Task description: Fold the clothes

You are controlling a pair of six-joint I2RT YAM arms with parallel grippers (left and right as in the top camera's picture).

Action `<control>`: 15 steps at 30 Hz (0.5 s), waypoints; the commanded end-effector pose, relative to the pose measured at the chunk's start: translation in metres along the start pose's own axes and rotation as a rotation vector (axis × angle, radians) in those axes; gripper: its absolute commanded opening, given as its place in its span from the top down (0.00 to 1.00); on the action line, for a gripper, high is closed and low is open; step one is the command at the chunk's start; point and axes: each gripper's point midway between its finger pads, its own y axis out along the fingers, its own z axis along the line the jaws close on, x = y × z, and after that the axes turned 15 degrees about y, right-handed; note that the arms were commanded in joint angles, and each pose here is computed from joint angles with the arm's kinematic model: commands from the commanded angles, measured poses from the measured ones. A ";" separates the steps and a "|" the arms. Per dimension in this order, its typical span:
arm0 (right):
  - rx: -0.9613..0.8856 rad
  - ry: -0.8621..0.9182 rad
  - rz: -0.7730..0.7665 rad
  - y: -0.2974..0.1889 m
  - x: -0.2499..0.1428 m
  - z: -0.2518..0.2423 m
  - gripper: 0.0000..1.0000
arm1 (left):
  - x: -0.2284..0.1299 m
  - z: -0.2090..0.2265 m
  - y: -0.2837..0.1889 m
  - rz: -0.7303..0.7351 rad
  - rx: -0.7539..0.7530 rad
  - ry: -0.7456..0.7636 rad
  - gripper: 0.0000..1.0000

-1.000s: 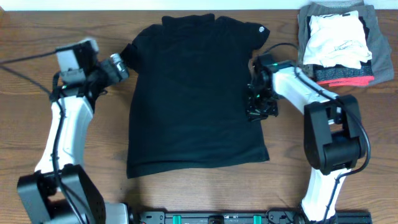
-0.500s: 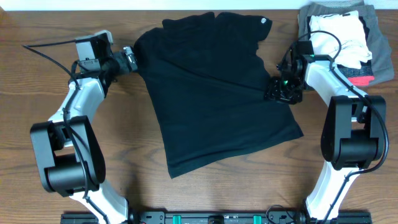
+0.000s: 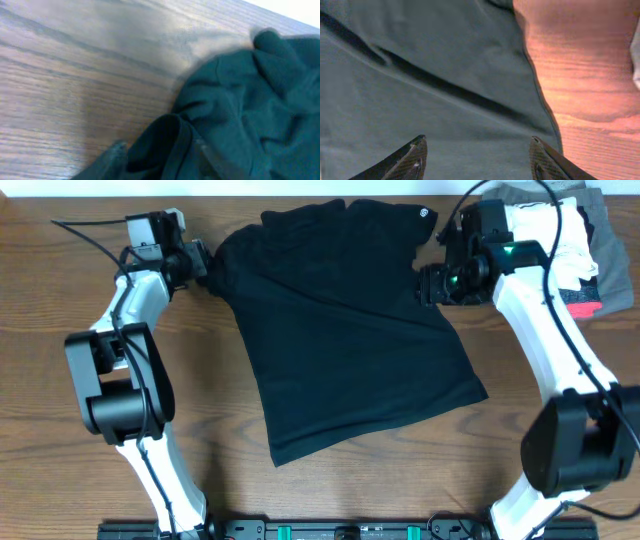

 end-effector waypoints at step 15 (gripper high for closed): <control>-0.019 -0.061 -0.010 -0.006 -0.001 0.003 0.38 | -0.033 -0.016 0.036 0.094 -0.030 0.048 0.62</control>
